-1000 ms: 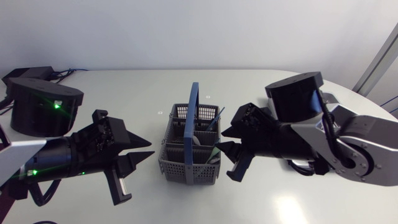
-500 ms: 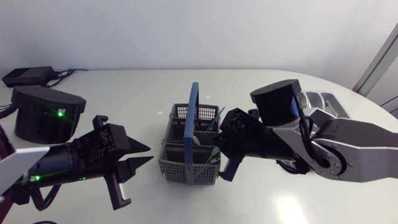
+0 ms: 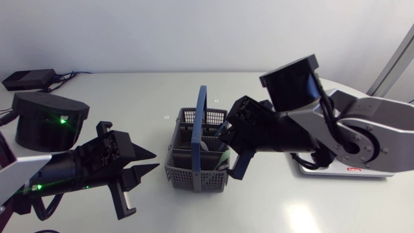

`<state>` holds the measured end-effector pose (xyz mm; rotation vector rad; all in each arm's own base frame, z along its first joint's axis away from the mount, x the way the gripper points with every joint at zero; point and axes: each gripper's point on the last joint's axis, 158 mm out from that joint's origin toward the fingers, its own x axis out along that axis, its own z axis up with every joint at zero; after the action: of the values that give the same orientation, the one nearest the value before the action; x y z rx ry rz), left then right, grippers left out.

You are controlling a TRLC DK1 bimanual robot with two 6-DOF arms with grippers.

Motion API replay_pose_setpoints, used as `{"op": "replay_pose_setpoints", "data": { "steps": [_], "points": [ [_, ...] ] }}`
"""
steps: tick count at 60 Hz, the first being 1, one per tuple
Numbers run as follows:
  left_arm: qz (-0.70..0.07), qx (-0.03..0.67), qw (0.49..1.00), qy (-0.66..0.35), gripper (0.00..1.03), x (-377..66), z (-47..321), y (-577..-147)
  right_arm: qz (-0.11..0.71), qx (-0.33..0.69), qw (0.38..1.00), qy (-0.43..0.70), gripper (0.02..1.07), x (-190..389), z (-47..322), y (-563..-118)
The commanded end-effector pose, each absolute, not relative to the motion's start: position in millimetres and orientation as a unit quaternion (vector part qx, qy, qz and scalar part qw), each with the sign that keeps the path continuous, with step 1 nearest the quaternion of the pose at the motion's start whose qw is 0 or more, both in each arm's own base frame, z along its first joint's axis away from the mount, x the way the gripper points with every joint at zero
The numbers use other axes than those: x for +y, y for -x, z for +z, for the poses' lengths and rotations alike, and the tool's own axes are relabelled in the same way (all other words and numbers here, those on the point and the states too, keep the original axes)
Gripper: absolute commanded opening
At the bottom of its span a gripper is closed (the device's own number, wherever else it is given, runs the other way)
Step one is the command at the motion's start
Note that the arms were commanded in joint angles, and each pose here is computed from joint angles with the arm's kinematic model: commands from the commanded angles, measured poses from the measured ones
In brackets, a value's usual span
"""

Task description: Unload the cutlery basket into the drawer organizer.

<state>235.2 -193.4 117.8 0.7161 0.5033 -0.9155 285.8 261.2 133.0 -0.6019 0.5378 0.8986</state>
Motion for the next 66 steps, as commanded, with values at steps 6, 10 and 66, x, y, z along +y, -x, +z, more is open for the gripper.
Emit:
{"op": "replay_pose_setpoints", "data": {
  "steps": [6,10,66],
  "points": [
    [-0.425,0.237,0.807,-0.334,0.28,-191,112,-233,0.428,0.224,0.832,0.272,0.08,268,186,-277],
    [-0.425,0.237,0.807,-0.336,0.28,-192,111,-233,0.428,0.216,0.836,0.266,0.08,266,207,-273],
    [-0.434,0.236,0.799,-0.343,0.28,-198,108,-226,0.187,0.428,0.873,0.144,0.08,20,171,-331]
  ]
}}
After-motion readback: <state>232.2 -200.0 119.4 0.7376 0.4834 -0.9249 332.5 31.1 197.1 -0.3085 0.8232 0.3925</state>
